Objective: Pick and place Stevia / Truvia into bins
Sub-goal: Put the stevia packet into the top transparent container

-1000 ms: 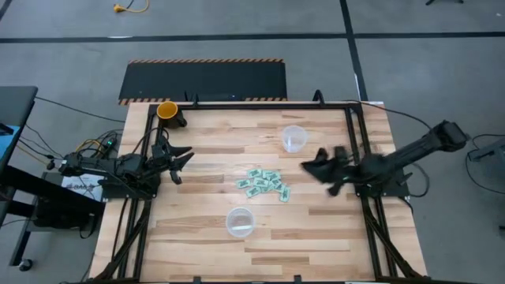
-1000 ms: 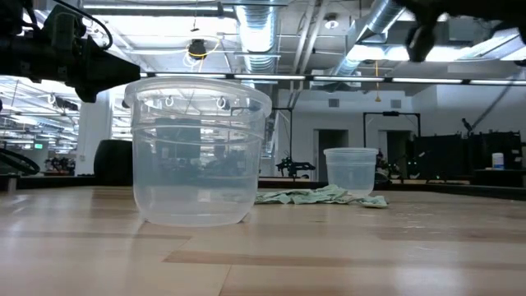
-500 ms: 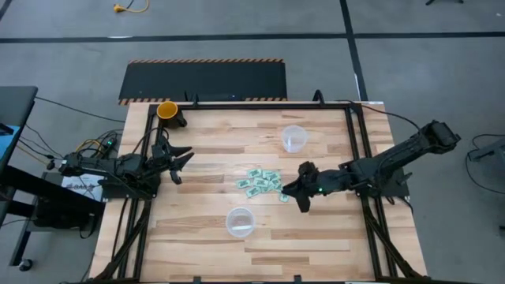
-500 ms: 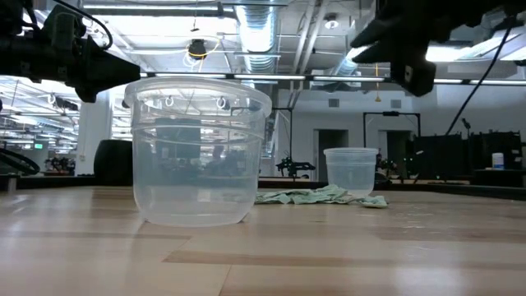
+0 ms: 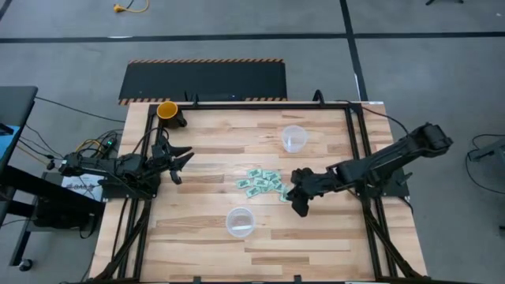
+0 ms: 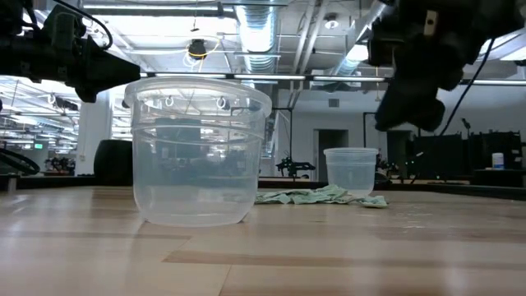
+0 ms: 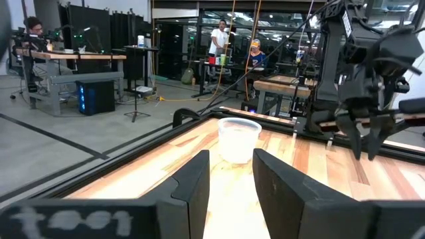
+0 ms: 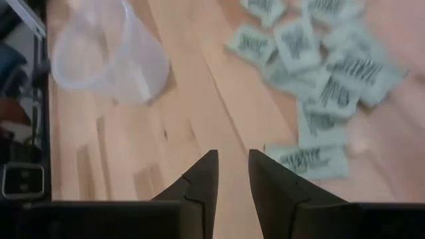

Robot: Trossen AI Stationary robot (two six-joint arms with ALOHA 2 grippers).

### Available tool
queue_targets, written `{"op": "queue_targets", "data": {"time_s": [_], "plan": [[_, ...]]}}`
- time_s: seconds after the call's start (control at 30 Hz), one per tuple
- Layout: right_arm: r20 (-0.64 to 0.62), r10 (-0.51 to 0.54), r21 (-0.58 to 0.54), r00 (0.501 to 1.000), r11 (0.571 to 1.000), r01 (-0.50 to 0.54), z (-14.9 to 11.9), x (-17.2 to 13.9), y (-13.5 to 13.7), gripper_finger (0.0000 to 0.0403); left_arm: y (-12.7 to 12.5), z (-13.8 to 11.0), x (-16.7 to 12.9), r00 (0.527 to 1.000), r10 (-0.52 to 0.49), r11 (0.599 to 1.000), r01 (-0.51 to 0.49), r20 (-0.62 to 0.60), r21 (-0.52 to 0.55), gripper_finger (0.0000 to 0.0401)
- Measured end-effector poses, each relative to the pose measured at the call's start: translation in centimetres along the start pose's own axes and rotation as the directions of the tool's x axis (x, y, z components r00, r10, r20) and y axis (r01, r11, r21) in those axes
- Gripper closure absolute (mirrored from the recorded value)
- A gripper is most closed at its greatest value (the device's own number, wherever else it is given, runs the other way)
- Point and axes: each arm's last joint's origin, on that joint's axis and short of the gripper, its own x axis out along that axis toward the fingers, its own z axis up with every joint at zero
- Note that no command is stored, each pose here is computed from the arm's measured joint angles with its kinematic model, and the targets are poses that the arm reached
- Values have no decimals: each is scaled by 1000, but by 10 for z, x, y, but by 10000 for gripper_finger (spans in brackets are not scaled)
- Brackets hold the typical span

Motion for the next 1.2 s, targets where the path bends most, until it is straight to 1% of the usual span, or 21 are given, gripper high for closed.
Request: {"op": "queue_targets", "data": {"time_s": [0.13, 0.23, 0.63, 0.73, 0.83, 1.03, 1.2], "plan": [[-68, 8, 1, 998, 1000, -8, -4, 7, -2, 310, 0, 0, 0, 1000, 0, 1000, 0, 0, 0, 297], [-100, 4, 0, 995, 1000, -4, -7, 13, -4, 293, 0, 0, 0, 1000, 0, 1000, 0, 0, 0, 297], [-181, -60, -9, 982, 998, 59, -18, 34, -10, 188, 0, 0, 0, 1000, 0, 1000, 0, 0, 0, 297], [-204, -81, -14, 976, 997, 80, -21, 41, -13, 170, 0, 0, 0, 1000, 0, 1000, 0, 0, 0, 297], [-223, -120, -23, 967, 993, 118, -26, 49, -17, 163, 0, 0, 0, 1000, 0, 1000, 0, 0, 0, 297], [-235, -153, -32, 960, 988, 150, -29, 56, -19, 168, 0, 0, 0, 1000, 0, 1000, 0, 0, 0, 297], [-208, -182, -58, 961, 983, 173, -29, 55, -20, 175, 0, 0, 0, 1000, 0, 1000, 0, 0, 0, 297]]}}
